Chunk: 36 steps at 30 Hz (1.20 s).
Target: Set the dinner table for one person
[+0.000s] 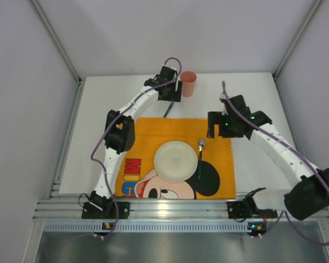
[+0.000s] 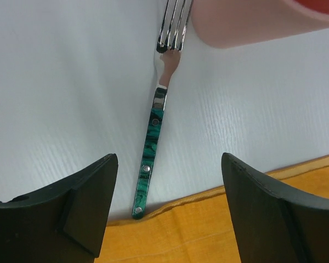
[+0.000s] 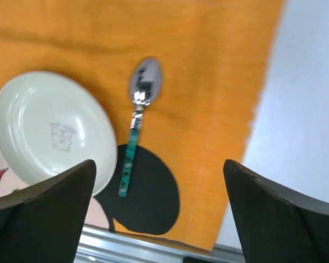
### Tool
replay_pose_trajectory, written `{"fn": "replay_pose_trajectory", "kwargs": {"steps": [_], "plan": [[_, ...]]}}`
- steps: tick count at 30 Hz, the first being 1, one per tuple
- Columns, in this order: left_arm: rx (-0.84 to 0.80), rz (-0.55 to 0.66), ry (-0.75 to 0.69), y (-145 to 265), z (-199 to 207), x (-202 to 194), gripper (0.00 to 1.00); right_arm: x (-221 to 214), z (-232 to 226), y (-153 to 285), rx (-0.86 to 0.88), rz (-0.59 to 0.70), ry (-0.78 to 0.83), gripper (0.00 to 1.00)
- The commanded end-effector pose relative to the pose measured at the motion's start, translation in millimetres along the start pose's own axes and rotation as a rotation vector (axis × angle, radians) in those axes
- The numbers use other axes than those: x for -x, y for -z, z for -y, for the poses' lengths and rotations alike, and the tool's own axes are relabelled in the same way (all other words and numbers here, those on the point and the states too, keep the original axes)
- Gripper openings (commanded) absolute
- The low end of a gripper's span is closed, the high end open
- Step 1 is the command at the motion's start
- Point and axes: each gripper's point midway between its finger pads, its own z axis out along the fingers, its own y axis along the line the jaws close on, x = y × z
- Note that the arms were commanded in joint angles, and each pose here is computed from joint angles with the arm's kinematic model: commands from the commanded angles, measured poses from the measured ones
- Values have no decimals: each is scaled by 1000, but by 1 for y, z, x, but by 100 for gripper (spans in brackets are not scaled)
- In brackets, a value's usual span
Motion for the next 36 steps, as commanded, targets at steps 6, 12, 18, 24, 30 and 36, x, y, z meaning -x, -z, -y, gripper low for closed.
{"fn": "replay_pose_trajectory", "kwargs": {"steps": [6, 12, 18, 24, 30, 36], "plan": [[-1, -13, -6, -38, -13, -9, 82, 5, 84, 60, -147, 118, -168, 100], [-2, -72, 18, -62, -20, -34, 75, 17, 88, 55, -165, 81, -196, 100], [47, -96, 20, -71, -32, -46, 32, 49, 87, 47, -156, 90, -214, 100], [32, -73, 93, -68, -36, -31, 0, 131, 59, 24, 21, 143, -276, 100], [-33, 152, 189, 15, -40, 67, 0, 246, 26, -14, 219, 256, -355, 100], [-48, 333, 222, 135, -57, 122, 0, 313, 24, -73, 259, 361, -413, 100]]}}
